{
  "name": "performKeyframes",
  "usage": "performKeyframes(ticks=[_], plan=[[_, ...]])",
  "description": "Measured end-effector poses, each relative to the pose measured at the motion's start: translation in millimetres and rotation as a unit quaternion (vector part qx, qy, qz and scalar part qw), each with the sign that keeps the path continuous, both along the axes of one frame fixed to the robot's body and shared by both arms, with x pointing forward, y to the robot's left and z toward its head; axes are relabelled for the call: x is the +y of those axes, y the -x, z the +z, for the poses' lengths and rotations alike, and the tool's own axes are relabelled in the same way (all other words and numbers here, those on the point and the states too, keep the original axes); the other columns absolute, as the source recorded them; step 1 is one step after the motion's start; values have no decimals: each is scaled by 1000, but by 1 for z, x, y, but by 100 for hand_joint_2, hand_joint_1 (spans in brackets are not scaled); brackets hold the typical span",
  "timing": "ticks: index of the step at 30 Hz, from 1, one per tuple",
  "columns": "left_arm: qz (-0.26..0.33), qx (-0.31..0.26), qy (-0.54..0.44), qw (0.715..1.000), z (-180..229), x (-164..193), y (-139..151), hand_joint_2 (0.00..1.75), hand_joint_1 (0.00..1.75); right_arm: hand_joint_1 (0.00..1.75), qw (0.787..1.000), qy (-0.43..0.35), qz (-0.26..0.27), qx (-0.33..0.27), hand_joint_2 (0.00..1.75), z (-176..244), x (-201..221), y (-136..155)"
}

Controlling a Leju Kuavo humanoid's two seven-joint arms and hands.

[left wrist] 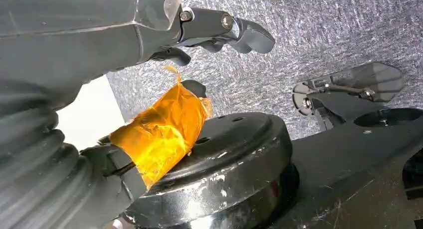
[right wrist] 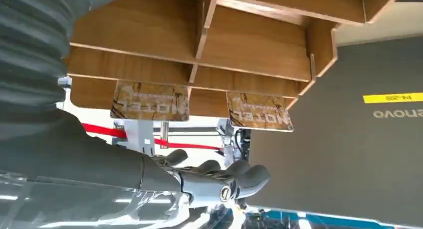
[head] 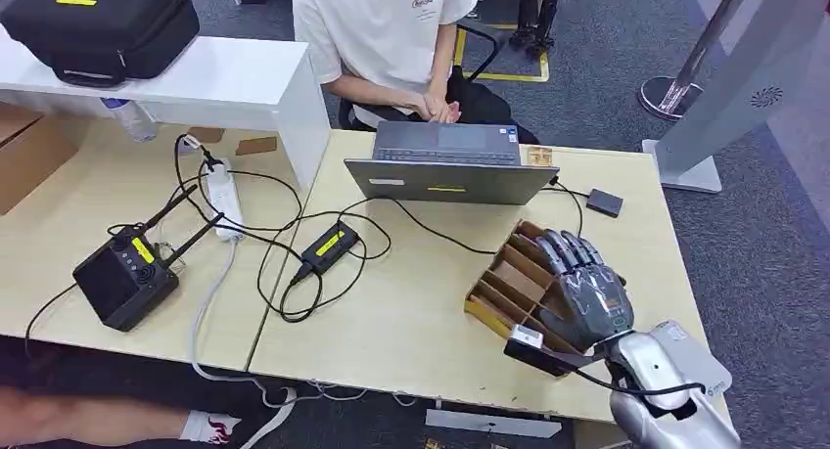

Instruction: Pass the card to the sensor for recognition and then transmit it.

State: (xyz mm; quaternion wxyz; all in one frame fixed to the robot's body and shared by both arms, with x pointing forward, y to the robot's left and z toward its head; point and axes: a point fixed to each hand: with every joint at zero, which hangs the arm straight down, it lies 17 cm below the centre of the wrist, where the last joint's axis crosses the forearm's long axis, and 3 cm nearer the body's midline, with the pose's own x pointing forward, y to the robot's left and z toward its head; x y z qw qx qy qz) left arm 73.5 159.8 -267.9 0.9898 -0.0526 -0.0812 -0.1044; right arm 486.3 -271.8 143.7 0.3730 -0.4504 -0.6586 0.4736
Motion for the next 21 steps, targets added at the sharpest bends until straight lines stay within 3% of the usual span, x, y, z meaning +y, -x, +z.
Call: performKeyframes(ticks=[6,8,12,21], plan=[[-2,2,-1,1000,0,0,1,175,0,0,994,-84,4,64,175,-9,-12,-10],[-2,2,-1,1000,0,0,1,175,0,0,981,-155,22,115,175,-15,-14,-13],[-2,2,-1,1000,0,0,1,175,0,0,958,-241,45,149,175,-7,-19,-21],[-3,2,-1,1000,0,0,1,175,0,0,951,-265,46,156,175,-6,-27,-28]])
